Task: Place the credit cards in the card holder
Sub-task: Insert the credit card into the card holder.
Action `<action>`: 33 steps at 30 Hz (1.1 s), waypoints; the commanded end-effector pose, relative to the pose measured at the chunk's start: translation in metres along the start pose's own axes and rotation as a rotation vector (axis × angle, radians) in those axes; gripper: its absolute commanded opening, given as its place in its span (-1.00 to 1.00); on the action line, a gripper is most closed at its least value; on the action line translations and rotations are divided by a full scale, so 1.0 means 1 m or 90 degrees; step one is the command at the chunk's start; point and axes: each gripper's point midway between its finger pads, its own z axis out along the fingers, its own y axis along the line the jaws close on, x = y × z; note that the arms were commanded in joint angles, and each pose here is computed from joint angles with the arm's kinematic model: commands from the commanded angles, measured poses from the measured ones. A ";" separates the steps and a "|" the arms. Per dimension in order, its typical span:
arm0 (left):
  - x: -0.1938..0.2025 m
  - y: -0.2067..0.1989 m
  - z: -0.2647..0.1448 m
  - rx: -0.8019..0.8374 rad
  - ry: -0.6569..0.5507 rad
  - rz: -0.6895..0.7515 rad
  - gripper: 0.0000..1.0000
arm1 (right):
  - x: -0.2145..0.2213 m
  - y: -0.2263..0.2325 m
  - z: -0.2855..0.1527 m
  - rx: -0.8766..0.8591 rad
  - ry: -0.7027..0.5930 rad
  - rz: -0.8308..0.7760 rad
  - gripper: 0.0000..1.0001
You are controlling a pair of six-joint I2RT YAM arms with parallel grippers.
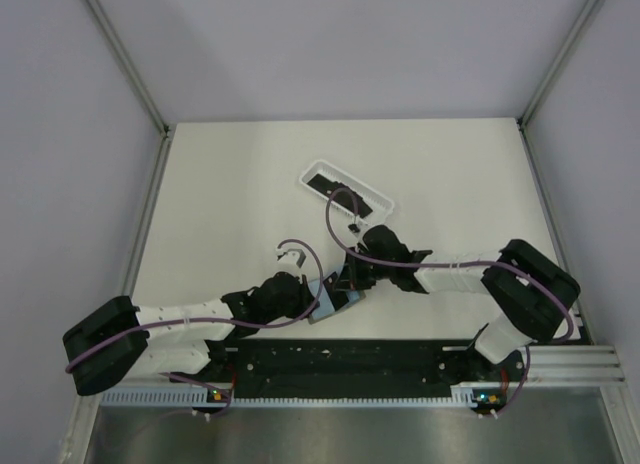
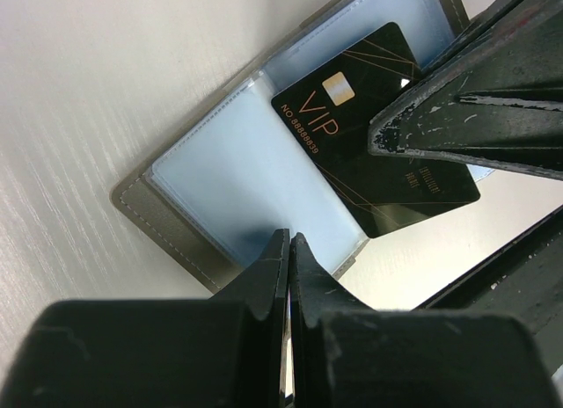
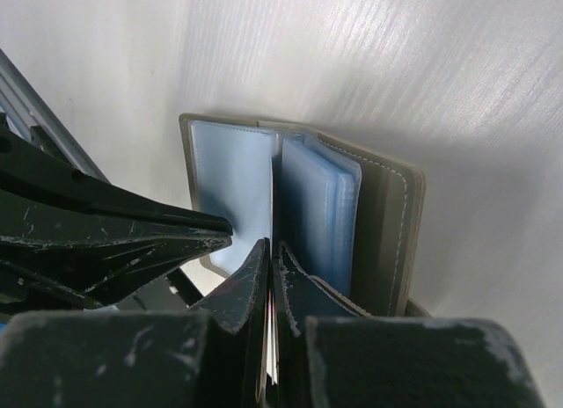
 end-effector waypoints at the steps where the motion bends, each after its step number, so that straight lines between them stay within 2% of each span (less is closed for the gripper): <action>1: 0.011 0.017 -0.001 -0.035 0.015 0.008 -1.00 | -0.009 0.004 0.005 -0.019 -0.015 0.003 -1.00; 33: 0.013 0.019 -0.001 -0.038 0.018 0.005 -1.00 | 0.003 0.000 0.029 -0.047 0.014 0.065 -1.00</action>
